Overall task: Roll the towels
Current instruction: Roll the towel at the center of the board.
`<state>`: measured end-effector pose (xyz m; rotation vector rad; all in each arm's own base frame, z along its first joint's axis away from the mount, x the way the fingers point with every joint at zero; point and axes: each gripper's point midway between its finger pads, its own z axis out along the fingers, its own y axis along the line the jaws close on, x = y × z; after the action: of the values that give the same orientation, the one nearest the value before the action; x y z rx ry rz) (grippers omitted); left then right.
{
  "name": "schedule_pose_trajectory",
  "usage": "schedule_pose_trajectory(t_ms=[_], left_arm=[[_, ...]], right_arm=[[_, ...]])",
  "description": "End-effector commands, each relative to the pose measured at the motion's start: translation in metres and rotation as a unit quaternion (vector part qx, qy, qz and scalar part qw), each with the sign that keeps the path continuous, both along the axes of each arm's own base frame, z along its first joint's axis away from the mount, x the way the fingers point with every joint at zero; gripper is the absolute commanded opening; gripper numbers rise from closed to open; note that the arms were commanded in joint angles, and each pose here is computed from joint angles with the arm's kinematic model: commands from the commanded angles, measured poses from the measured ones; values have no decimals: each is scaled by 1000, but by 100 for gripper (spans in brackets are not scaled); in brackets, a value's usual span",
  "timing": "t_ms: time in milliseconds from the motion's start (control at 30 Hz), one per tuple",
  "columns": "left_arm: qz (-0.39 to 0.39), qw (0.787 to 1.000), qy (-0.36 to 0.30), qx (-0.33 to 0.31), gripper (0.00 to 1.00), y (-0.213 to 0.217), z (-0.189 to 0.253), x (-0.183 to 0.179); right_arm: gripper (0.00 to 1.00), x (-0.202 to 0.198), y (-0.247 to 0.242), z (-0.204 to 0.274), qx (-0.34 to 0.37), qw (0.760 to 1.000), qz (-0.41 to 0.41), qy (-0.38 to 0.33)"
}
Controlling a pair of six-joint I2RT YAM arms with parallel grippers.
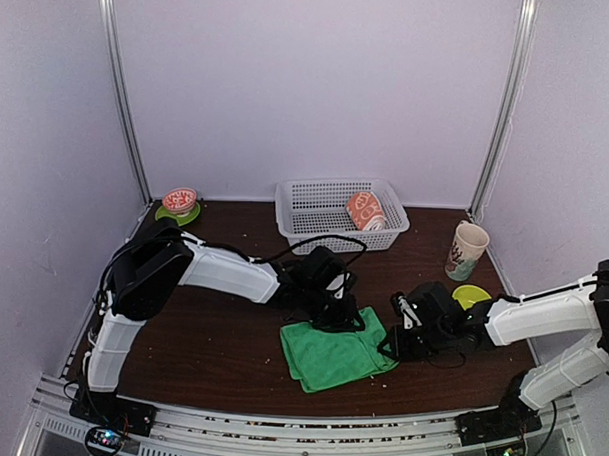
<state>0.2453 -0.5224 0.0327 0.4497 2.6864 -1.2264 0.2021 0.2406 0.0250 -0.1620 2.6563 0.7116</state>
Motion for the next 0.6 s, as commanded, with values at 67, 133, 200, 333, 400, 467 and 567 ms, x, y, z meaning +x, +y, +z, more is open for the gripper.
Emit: schedule_pose_trajectory(t_ms=[67, 133, 200, 333, 400, 467, 567], left_arm=[[-9, 1000, -5, 17, 24, 6, 5, -1], [-12, 1000, -10, 18, 28, 10, 15, -3], [-13, 1000, -17, 21, 32, 16, 25, -5], [-16, 999, -24, 15, 38, 30, 46, -15], [-13, 999, -25, 16, 39, 40, 52, -20], [-7, 1000, -27, 10, 39, 48, 57, -25], [2, 1000, -29, -1, 38, 55, 63, -27]], right_arm=[[0, -3, -11, -7, -27, 1000, 4, 0], [0, 0, -16, -6, -47, 999, 1, -7], [0, 2, -22, -5, -67, 998, -2, -14], [0, 7, -31, -1, -109, 994, -7, -28], [0, 9, -34, 3, -129, 991, -10, -37], [0, 11, -37, 7, -153, 987, -15, -48], [0, 12, -37, 13, -192, 979, -16, -66]])
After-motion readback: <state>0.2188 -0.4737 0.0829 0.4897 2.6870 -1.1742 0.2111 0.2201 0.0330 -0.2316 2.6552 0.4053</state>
